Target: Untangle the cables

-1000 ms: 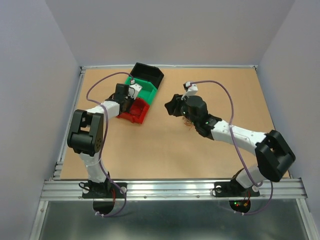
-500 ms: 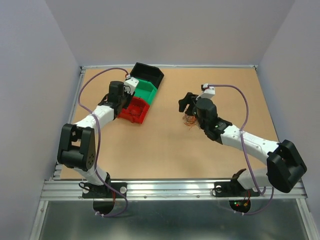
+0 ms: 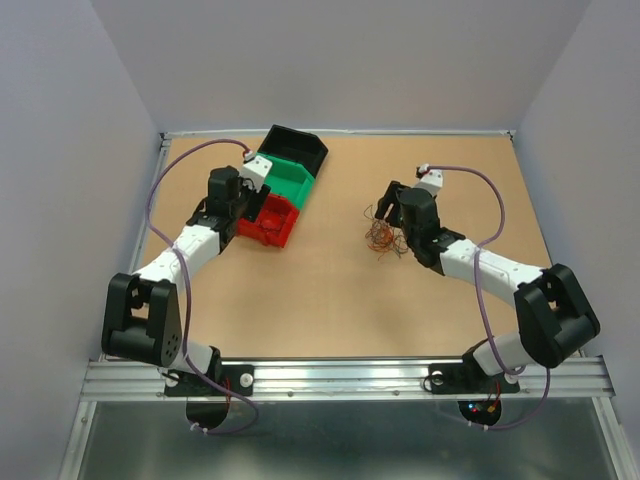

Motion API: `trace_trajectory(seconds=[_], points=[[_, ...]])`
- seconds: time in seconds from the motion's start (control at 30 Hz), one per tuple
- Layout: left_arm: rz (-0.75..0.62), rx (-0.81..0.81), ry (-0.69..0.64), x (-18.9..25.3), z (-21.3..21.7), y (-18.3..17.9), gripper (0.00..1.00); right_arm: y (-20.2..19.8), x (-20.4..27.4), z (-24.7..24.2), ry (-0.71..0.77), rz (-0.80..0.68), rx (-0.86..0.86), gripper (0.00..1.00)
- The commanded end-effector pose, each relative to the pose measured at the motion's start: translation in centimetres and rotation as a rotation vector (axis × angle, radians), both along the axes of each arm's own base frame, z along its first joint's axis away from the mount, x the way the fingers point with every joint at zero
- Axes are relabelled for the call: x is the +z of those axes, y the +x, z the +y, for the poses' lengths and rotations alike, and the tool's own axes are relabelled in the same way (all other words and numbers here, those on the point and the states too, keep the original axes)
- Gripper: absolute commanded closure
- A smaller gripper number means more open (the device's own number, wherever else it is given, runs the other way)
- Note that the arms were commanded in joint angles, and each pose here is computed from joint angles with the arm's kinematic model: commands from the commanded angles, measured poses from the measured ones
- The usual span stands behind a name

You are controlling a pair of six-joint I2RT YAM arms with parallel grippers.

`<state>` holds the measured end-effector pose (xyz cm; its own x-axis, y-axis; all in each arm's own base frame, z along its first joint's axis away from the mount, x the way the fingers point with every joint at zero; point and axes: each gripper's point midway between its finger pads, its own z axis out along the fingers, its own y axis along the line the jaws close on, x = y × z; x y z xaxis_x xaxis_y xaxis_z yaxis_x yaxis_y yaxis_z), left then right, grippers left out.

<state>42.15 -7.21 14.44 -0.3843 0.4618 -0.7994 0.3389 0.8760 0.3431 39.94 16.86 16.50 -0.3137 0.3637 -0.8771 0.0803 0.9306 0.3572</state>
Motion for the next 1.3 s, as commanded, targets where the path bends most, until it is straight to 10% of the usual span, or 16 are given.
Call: trace_trajectory(seconds=[0.0,0.4,0.63,0.77,1.03,1.13,1.27], points=[[-0.165,-0.030,-0.061,5.0,-0.5,0.0,0.27,0.8,0.2,0.1,0.017,-0.006,-0.010,0.29],[-0.344,-0.163,-0.126,9.4,-2.0,-3.4,0.19,2.5,-4.3,2.2,-0.025,0.101,0.082,0.39],[-0.385,-0.327,-0.155,9.9,-4.4,-5.5,0.18,1.3,-5.3,7.6,0.046,0.163,0.339,0.88],[-0.370,-0.410,-0.159,9.3,-5.5,-6.3,0.17,-0.8,-3.6,11.2,0.005,0.113,0.477,0.96],[-0.304,-0.518,-0.186,8.2,-7.6,-6.5,0.17,-4.2,-0.9,15.6,-0.104,0.010,0.599,0.70],[-0.282,-0.555,-0.208,8.2,-8.8,-6.2,0.16,-4.2,-0.1,14.8,-0.106,-0.009,0.566,0.35],[-0.233,-0.605,-0.227,8.1,-11.6,-5.5,0.16,-4.3,0.7,13.0,-0.085,-0.036,0.481,0.31]])
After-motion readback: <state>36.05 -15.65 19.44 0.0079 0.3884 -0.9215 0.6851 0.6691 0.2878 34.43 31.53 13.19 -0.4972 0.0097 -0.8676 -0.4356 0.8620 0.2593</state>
